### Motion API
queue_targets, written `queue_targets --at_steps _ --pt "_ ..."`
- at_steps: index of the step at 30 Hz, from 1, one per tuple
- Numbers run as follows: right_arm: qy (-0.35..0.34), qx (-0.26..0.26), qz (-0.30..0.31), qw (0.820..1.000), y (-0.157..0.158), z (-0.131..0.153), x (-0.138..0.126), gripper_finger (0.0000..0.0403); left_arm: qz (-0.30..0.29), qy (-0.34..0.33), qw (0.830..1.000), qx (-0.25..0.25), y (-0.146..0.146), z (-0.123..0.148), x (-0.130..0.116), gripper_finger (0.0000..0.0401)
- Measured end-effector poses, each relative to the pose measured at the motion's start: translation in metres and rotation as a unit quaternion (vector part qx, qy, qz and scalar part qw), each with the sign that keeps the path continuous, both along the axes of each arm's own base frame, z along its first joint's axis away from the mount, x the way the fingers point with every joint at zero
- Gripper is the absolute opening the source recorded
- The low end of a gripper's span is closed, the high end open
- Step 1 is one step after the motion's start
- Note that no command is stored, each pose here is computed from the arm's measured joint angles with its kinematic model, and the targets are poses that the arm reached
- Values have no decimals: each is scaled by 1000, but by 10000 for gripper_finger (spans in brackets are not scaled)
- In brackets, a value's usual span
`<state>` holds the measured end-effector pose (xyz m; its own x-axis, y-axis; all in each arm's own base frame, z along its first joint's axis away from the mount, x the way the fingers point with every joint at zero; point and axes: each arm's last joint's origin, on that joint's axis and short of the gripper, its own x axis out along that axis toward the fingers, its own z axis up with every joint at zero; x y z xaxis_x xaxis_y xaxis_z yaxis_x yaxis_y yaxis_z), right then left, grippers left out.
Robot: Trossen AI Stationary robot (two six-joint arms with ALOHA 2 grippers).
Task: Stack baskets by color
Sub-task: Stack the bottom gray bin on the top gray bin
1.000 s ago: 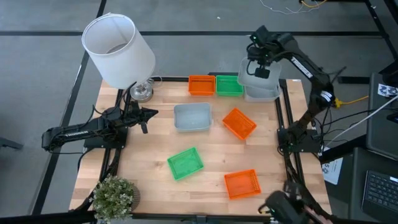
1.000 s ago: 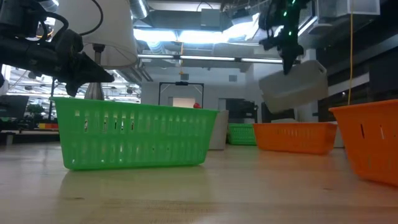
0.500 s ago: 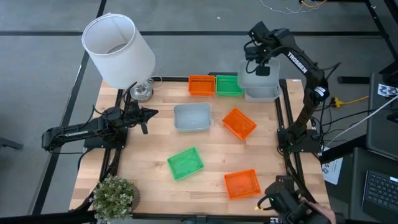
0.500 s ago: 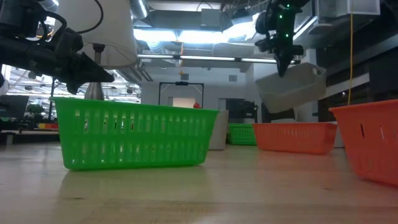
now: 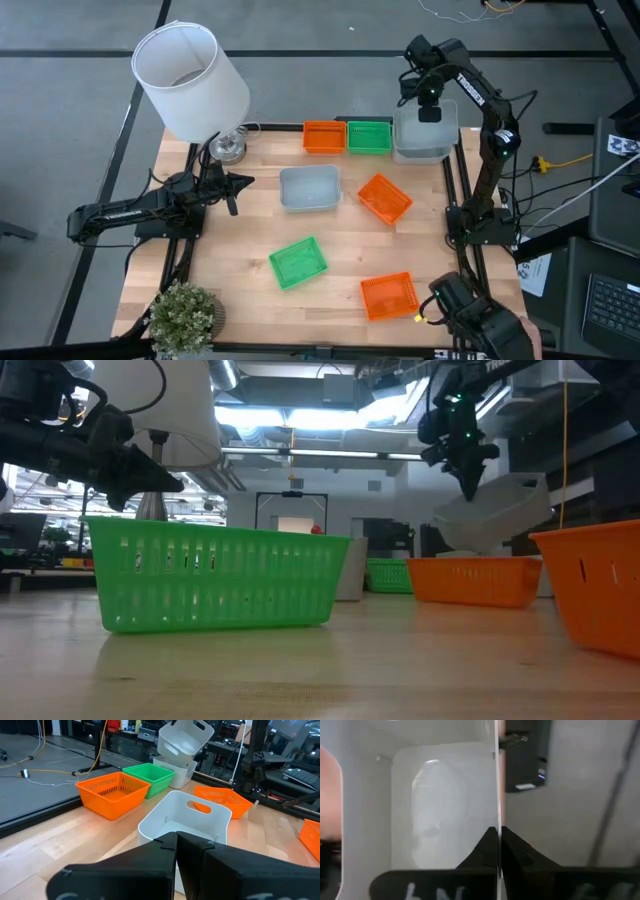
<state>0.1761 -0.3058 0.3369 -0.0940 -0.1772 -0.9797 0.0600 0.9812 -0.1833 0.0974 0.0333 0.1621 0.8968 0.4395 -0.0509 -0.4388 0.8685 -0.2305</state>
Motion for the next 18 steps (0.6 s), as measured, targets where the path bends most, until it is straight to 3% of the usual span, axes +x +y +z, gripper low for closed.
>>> queue_targets --at_steps 3,12,18 --pt "-36 21 -7 999 -5 -2 -5 0 0 0 1000 0 0 0 0 0" --pt "-47 18 6 999 -15 -4 -19 0 0 0 1000 -1 0 0 0 0" --pt "-43 38 16 998 -26 -21 -18 0 0 3 1000 6 0 0 0 0"
